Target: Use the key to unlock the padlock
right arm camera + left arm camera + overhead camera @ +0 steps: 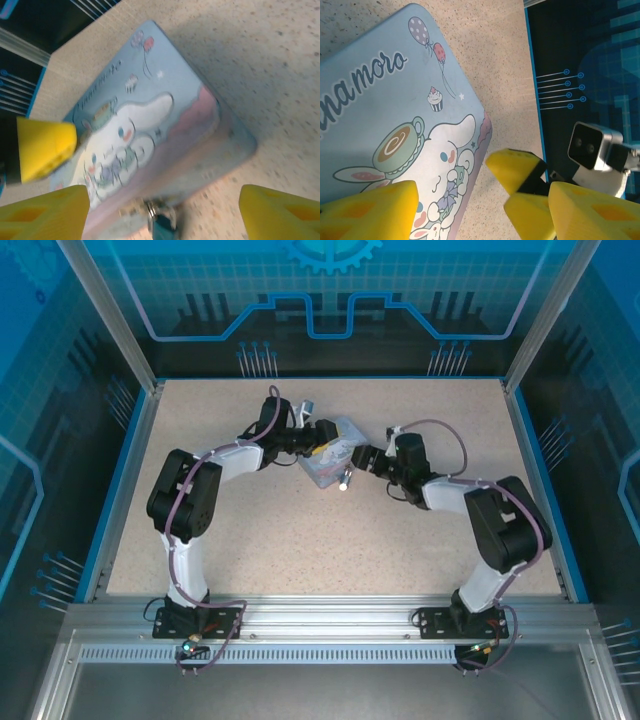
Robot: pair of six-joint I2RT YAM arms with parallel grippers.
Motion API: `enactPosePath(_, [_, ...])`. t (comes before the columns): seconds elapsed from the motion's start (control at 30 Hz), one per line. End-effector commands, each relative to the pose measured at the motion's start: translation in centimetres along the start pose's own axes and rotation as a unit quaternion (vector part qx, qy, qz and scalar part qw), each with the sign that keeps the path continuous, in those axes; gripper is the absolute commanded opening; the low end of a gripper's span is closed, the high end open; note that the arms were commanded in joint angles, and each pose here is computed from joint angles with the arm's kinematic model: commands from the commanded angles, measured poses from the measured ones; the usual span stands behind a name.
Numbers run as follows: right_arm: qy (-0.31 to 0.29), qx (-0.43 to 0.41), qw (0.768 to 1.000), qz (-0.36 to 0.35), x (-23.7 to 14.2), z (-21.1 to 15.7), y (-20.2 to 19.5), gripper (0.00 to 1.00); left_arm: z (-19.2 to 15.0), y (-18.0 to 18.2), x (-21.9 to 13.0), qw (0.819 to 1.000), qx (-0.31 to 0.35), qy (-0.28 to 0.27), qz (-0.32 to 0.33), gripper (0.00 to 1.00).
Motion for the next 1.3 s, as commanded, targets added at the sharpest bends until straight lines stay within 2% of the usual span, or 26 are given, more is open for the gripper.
enactPosePath(0.0, [0.039, 0.013, 0.999, 0.006, -0.6, -2.2, -1.1, 0.63, -1.1, 0.0, -0.1, 1.0, -0.011, 0.016, 0.013, 0.71])
enactPosePath(0.07, [0.059, 0.033, 0.998, 0.013, 0.1, -3.7, -1.7, 0.55, -1.0, 0.0, 0.0, 1.0, -0.012, 0.015, 0.012, 0.71])
enactPosePath(0.2, [0.07, 0.085, 0.994, 0.02, 1.6, -5.3, -2.8, 0.47, -1.0, 0.1, 0.0, 1.0, -0.014, 0.013, 0.012, 0.71])
enactPosePath(0.27, [0.063, 0.108, 0.992, 0.014, 2.0, -5.8, -3.5, 0.45, -0.9, 0.1, 0.0, 1.0, -0.014, 0.012, 0.013, 0.71])
enactPosePath(0.53, [0.097, 0.114, 0.989, 0.014, 4.2, -7.4, -2.6, 0.37, -1.0, 0.0, 0.1, 1.0, -0.017, 0.015, 0.01, 0.71])
enactPosePath(0.8, [0.098, 0.128, 0.987, -0.008, 4.1, -8.4, -3.6, 0.24, -1.0, 0.1, 0.0, 1.0, -0.015, 0.014, 0.01, 0.71])
enactPosePath(1.03, [0.102, 0.134, 0.986, -0.002, 4.5, -8.9, -3.5, 0.22, -0.9, 0.1, -0.1, 1.0, -0.015, 0.012, 0.01, 0.71])
enactPosePath(1.17, [0.095, 0.136, 0.986, -0.003, 4.3, -8.6, -3.3, 0.11, -1.0, 0.2, 0.0, 1.0, -0.017, 0.013, 0.013, 0.71])
enactPosePath(1.27, [0.075, 0.142, 0.987, -0.012, 3.5, -8.2, -3.8, 0.09, -1.2, 0.4, -0.1, 1.0, -0.016, 0.013, 0.021, 0.71])
Point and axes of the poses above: each hand's point on the last joint's axis, 136 mm out from that joint toward the fingers, its own x axis out along the fingers, its own y axis along the line the jaws close on, z = x × y, the point moved 5 cm from there along -x, back along the fingers, and after that the axes turned 14 degrees about x, right-handed, at the moved point
